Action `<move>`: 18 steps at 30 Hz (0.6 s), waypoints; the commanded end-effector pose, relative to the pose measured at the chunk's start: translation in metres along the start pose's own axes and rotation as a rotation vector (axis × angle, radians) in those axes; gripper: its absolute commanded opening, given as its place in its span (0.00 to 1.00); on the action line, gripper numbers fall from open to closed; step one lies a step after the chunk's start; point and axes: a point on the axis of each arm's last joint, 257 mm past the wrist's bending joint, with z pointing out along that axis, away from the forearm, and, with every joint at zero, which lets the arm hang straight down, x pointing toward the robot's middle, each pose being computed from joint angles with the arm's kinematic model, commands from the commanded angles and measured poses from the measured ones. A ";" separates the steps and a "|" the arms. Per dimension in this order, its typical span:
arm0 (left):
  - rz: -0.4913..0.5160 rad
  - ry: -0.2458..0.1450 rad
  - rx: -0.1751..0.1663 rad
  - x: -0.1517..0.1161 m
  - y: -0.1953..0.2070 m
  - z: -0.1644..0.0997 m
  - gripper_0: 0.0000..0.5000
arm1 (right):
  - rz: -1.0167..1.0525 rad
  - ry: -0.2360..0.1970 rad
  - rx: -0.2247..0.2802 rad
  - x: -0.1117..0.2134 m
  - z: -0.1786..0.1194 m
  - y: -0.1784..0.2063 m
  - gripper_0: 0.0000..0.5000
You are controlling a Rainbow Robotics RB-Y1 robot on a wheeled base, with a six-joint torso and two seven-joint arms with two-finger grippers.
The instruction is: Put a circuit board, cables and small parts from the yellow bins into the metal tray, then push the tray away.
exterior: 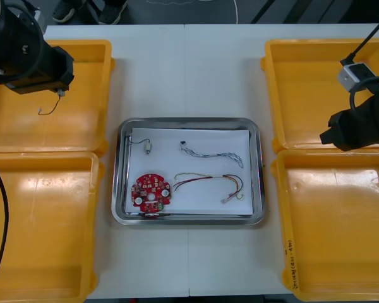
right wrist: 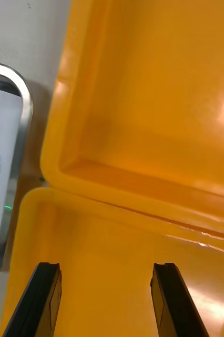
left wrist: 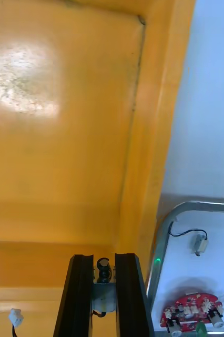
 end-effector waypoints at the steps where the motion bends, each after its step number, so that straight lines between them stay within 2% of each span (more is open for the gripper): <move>1: -0.113 -0.034 0.035 -0.011 -0.050 -0.018 0.00 | 0.127 0.003 0.057 0.021 -0.013 -0.025 1.00; 5: -0.130 -0.009 0.064 0.000 -0.083 -0.013 0.00 | 0.205 0.029 0.071 0.038 -0.011 -0.029 1.00; 9: -0.126 0.005 0.079 0.009 -0.110 -0.010 0.00 | 0.274 0.050 0.065 0.048 -0.007 -0.027 1.00; 18: -0.050 0.033 0.096 0.035 -0.164 -0.001 0.00 | 0.336 0.099 0.047 0.064 0.002 -0.017 1.00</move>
